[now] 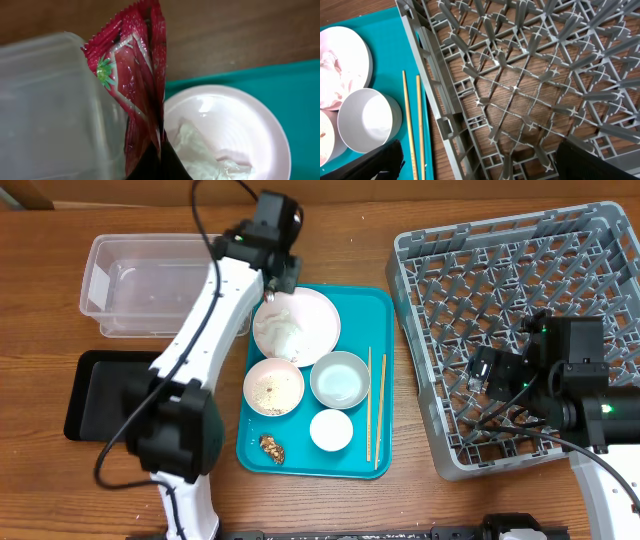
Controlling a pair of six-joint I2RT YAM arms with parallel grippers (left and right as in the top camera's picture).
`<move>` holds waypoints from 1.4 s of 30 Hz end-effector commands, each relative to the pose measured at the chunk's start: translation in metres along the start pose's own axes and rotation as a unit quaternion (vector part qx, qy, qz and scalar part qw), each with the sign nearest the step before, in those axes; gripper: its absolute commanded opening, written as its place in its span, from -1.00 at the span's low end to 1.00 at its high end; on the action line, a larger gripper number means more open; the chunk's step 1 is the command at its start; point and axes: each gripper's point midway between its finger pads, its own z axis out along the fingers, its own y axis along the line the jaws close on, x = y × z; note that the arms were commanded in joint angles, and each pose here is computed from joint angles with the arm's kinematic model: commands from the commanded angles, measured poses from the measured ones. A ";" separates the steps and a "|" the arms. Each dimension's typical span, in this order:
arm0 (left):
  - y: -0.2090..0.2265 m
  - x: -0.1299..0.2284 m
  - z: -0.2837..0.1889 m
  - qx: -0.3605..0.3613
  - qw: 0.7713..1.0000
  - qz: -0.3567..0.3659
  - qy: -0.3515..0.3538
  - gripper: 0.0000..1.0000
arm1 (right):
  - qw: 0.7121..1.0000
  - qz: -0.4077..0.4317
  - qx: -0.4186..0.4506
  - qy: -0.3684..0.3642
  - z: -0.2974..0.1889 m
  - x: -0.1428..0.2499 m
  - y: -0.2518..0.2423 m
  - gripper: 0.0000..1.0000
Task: Sort waste into correct bins and load items into the dishwasher
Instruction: 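Grasp the red wrapper and tissue with the left gripper, then carry the wrapper to the clear bin and release it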
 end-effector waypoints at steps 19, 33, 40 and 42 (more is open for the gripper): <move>0.038 -0.011 -0.037 0.100 0.989 -0.109 -0.021 0.02 | 1.000 0.001 0.001 -0.018 -0.009 -0.008 0.000 1.00; -0.044 0.059 -0.007 0.119 0.988 -0.030 0.090 0.47 | 1.000 0.001 0.001 -0.016 -0.009 -0.007 0.000 0.99; -0.054 0.095 0.033 0.118 0.984 -0.024 0.131 0.53 | 1.000 0.001 0.001 -0.016 -0.009 -0.007 0.000 1.00; -0.055 0.105 0.042 0.117 0.983 -0.023 0.142 0.53 | 1.000 0.001 0.001 -0.016 -0.009 -0.007 0.000 1.00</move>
